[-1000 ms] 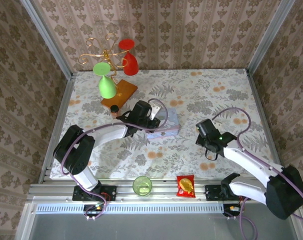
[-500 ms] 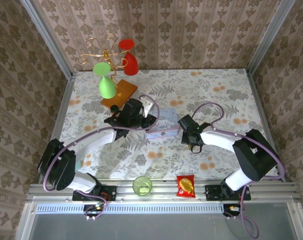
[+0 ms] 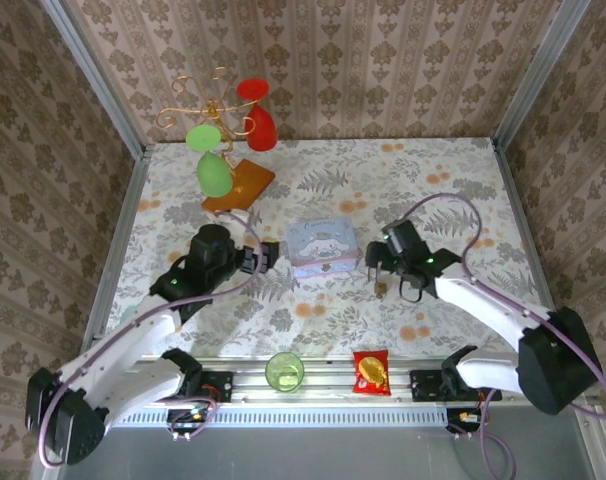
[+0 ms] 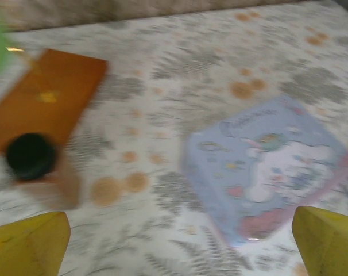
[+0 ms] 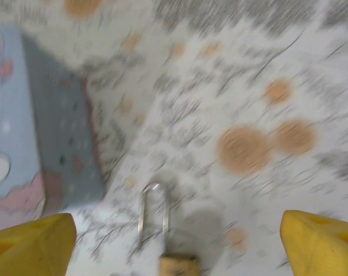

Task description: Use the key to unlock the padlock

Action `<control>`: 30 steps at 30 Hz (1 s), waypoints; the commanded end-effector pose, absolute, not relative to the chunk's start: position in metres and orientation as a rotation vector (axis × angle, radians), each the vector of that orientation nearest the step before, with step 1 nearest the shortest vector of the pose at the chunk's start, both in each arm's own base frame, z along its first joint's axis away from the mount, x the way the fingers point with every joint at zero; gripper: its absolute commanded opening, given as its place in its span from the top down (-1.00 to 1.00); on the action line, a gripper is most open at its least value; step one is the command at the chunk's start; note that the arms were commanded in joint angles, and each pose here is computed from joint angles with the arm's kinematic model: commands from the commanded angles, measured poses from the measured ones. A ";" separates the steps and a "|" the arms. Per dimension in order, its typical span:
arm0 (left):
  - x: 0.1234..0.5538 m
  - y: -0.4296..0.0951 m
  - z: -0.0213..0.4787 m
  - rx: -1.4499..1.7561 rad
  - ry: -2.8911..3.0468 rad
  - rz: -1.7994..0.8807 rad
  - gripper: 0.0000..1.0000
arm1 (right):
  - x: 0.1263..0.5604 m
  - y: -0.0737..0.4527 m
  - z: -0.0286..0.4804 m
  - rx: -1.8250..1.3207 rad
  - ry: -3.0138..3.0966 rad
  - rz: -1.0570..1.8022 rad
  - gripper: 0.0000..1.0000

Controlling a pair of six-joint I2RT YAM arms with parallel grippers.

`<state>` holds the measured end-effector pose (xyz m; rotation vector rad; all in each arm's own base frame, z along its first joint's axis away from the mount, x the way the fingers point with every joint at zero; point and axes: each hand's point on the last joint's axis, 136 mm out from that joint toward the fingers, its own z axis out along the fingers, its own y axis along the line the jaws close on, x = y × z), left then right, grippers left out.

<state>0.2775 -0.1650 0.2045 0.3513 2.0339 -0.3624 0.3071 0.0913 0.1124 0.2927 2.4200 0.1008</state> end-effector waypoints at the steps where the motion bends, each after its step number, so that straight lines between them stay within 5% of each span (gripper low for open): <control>1: 0.286 -0.102 0.184 0.247 2.018 -0.041 -1.00 | 0.316 0.033 0.132 0.271 2.332 -0.137 -0.88; 11: 0.332 -0.003 0.156 -0.022 1.921 0.359 -1.00 | 0.342 -0.039 0.107 0.256 2.109 -0.347 -0.94; 23: 0.395 0.027 0.111 -0.064 1.892 0.128 -1.00 | 0.379 -0.022 0.136 0.179 1.808 -0.164 -0.95; 30: 0.390 0.004 0.098 0.048 1.868 0.089 -1.00 | 0.389 -0.017 0.101 0.147 1.875 -0.124 -1.00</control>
